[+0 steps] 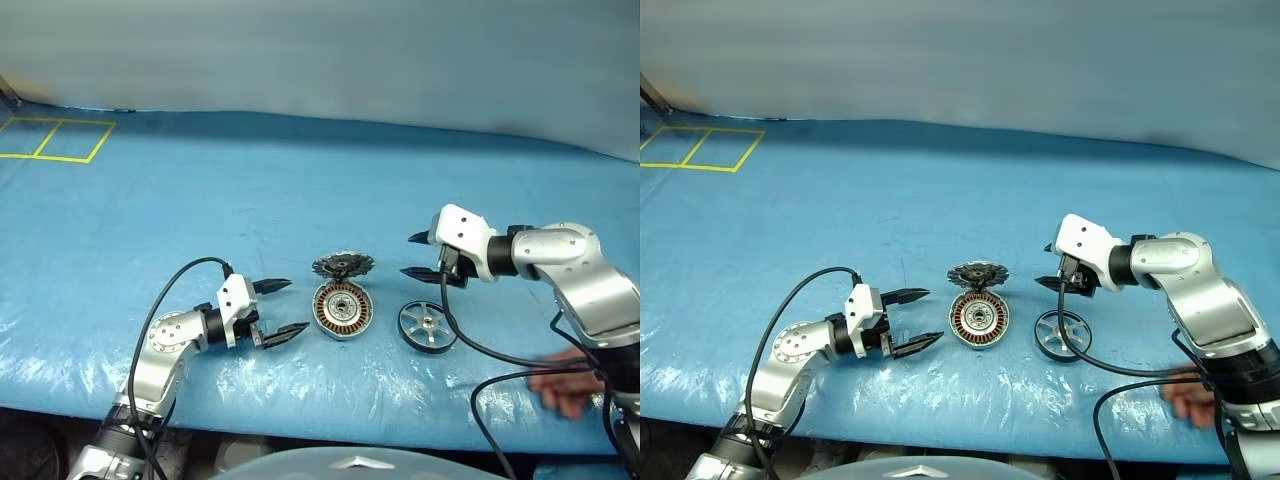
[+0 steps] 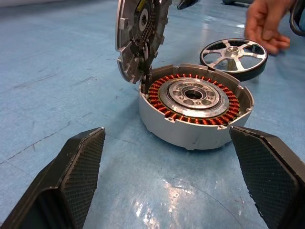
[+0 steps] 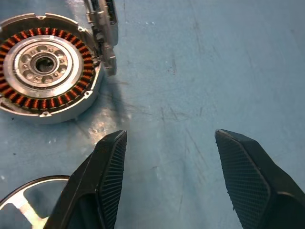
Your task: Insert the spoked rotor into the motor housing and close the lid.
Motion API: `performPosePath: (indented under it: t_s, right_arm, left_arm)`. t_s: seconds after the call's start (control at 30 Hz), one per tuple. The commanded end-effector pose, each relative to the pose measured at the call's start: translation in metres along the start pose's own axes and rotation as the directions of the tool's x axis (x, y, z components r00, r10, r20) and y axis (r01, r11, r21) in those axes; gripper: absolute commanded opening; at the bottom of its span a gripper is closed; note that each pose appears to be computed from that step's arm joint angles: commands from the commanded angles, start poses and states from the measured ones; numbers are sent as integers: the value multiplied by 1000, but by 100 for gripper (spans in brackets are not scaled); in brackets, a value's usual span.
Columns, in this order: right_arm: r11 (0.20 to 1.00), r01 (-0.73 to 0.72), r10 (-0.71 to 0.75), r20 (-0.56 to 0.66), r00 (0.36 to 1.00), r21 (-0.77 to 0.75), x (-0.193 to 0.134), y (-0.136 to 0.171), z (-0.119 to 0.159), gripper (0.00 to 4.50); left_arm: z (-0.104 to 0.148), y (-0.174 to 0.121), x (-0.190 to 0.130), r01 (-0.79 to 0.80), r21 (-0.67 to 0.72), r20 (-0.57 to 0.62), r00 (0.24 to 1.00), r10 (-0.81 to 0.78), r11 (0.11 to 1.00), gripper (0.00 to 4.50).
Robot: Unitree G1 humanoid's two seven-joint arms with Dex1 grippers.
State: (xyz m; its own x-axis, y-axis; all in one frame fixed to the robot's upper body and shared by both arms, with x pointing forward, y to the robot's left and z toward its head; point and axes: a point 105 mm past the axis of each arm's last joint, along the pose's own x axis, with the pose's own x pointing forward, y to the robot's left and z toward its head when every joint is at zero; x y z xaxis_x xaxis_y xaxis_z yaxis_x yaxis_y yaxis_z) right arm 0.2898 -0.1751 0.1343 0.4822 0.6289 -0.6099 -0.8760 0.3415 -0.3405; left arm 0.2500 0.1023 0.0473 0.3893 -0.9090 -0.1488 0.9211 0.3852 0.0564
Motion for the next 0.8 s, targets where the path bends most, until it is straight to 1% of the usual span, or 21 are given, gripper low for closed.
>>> performPosePath:
  t_s: [0.03,0.23,0.33,0.6,0.73,0.8]
  right_arm:
    - [998,-2,0,-25,1000,-56,-16,9,4,310]
    - [991,-56,35,-167,985,-122,-33,35,-11,310]
    - [978,-110,57,-275,960,-180,-39,49,-23,310]
    - [958,-168,92,-306,948,-231,-38,62,-24,310]
    - [932,-145,22,-346,938,-333,-30,54,-32,310]
    - [926,-161,40,-336,941,-343,-26,57,-31,310]
  left_arm:
    - [9,-5,0,10,21,28,1000,-10,1000,450]
    - [5,-9,-2,9,15,15,1000,-10,1000,450]
    - [3,-12,-1,16,11,10,1000,-17,1000,450]
    - [0,-14,2,34,12,3,999,-34,999,450]
    - [0,-14,4,40,18,6,999,-40,999,450]
    - [0,-15,4,44,22,3,999,-44,999,450]
